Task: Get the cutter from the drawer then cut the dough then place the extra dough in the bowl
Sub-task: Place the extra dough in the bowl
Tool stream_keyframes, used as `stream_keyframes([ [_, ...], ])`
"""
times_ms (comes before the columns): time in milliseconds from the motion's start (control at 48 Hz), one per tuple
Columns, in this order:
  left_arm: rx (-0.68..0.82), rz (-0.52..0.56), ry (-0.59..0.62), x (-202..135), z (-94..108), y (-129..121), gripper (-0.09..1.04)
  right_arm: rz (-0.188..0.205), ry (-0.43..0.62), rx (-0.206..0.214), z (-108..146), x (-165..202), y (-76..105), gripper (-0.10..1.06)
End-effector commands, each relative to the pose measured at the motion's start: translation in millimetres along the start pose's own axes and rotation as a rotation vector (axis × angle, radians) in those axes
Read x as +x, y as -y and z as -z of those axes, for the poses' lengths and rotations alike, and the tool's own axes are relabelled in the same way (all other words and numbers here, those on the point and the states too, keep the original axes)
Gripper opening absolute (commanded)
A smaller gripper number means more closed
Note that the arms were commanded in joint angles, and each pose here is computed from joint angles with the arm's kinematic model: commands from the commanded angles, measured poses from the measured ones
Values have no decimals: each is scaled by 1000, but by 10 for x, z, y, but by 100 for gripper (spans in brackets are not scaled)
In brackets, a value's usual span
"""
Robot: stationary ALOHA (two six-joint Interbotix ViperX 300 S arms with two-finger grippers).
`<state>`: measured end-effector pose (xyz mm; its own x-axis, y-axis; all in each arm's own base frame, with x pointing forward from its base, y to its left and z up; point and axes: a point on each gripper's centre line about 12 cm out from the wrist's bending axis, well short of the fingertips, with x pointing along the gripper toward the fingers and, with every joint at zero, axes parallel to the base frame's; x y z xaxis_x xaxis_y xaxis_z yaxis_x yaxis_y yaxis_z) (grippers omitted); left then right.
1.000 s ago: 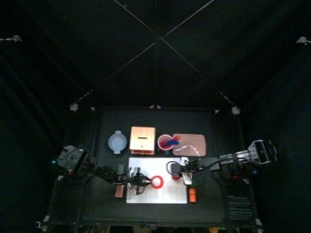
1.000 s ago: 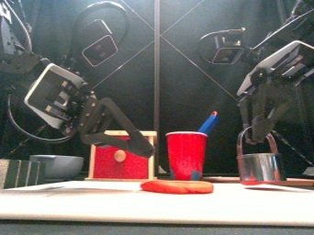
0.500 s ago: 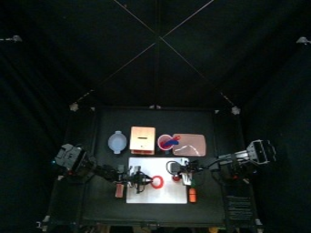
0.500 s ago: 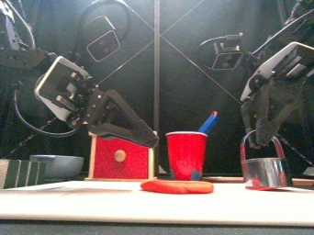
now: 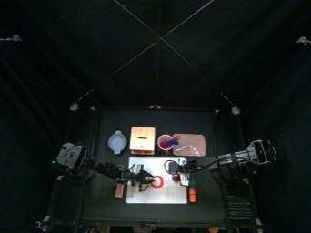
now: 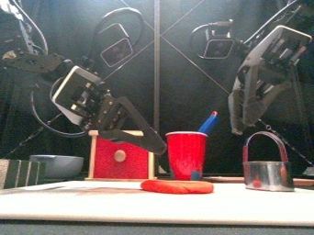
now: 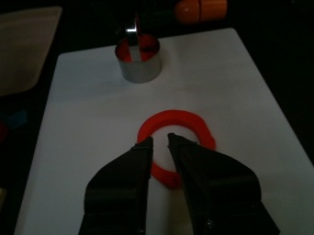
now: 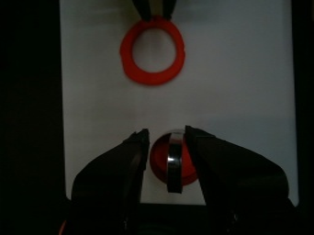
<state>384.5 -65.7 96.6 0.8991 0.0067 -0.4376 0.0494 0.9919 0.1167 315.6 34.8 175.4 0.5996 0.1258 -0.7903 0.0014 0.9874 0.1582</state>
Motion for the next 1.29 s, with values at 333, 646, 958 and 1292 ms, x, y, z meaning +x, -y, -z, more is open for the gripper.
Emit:
stream_keyframes([
  [333, 35, 22, -122, 209, -74, -149, 86, 8, 143, 6, -191, -12, 18, 76],
  [646, 18, 41, -194, 266, 35, -119, 84, 10, 137, 2, -166, 49, 16, 76],
  [958, 19, 49, -213, 271, 65, -108, 67, 13, 125, 2, -160, 106, 23, 76],
  [1292, 17, 54, -224, 270, 74, -102, 56, 14, 122, 4, -151, 112, 24, 76],
])
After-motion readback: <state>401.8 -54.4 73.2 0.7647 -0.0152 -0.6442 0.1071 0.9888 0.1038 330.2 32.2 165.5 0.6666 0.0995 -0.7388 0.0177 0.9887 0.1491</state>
